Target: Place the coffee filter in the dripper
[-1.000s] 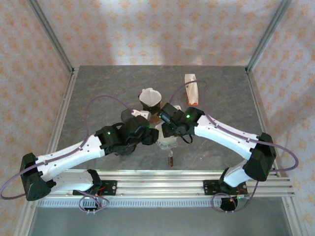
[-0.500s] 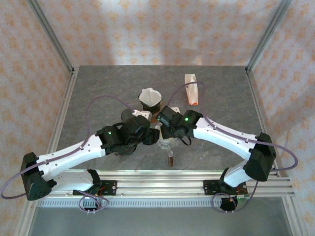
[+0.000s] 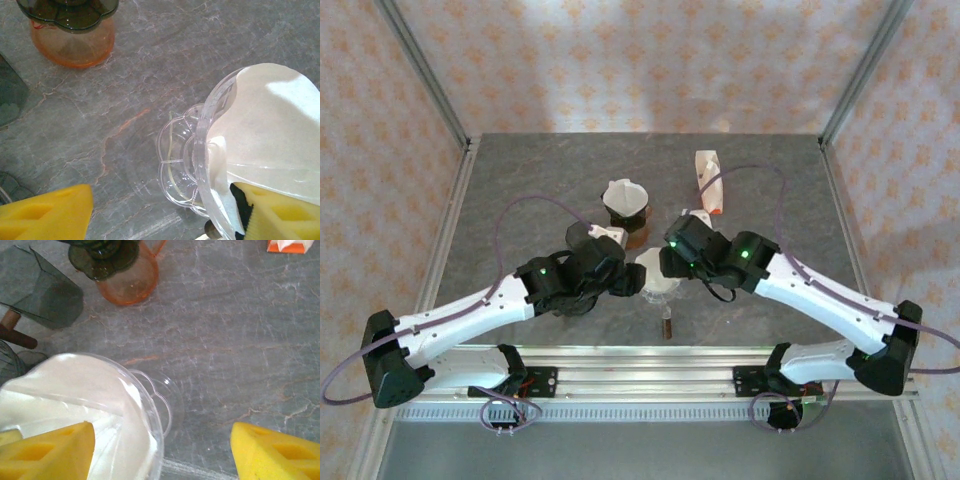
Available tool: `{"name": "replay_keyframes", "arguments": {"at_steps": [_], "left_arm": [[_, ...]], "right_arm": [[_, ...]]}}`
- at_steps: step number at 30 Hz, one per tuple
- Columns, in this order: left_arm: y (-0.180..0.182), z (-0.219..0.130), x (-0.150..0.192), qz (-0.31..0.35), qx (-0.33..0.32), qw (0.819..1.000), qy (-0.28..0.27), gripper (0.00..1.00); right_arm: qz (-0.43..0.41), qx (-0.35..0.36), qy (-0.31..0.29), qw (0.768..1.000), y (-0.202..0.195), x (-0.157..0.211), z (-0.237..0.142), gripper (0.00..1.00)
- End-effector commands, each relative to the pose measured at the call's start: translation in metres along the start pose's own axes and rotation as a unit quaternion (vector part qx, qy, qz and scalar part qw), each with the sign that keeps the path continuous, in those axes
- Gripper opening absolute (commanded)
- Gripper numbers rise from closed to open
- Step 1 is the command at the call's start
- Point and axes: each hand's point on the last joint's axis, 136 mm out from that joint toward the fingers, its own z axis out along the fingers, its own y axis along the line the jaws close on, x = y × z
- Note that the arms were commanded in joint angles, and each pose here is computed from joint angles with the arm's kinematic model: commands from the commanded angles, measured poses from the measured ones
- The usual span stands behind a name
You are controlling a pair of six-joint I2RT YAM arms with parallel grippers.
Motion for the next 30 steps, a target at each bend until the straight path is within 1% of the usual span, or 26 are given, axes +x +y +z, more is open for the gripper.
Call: {"name": "replay_keyframes", "arguments": {"at_steps": [1,8,12,14,17,20,22,24,27,30], "left_arm": [[0.003,-0.004,0.001,-0.006,0.0,1.0,-0.004,0.73],[0.007,-0.002,0.002,-0.006,-0.006,1.0,-0.003,0.73],[0.006,-0.003,0.002,-0.005,-0.007,1.0,-0.002,0.73],[0.006,-0.004,0.001,-0.005,-0.007,1.0,-0.004,0.76],[0.006,-0.009,-0.004,-0.008,-0.004,1.0,-0.015,0.81],[0.005,-0.017,-0.009,-0.012,0.002,1.0,-0.028,0.89],[0.004,-0.022,-0.014,-0.016,0.009,0.999,-0.036,0.91],[0.001,-0.028,-0.018,-0.021,0.019,0.999,-0.043,0.91],[0.006,-0.045,-0.03,-0.034,0.025,0.997,-0.07,0.89],[0.023,-0.058,-0.04,-0.057,0.02,0.994,-0.088,0.78]], "right_arm": [[0.015,0.011,0.002,1.0,-0.01,0.01,-0.001,0.72],[0.02,0.025,0.019,0.999,-0.018,0.026,0.01,0.72],[0.02,0.018,0.004,1.0,-0.014,0.014,0.001,0.72],[0.026,0.002,-0.02,0.999,-0.012,0.002,-0.015,0.72],[0.034,-0.011,-0.043,0.998,-0.011,-0.009,-0.029,0.72],[0.038,-0.013,-0.057,0.998,-0.013,-0.014,-0.036,0.72],[0.044,-0.012,-0.064,0.997,-0.017,-0.015,-0.041,0.72],[0.049,-0.012,-0.072,0.996,-0.02,-0.017,-0.045,0.73],[0.061,-0.016,-0.087,0.994,-0.027,-0.016,-0.053,0.72],[0.074,-0.022,-0.096,0.992,-0.035,-0.011,-0.057,0.72]]}}
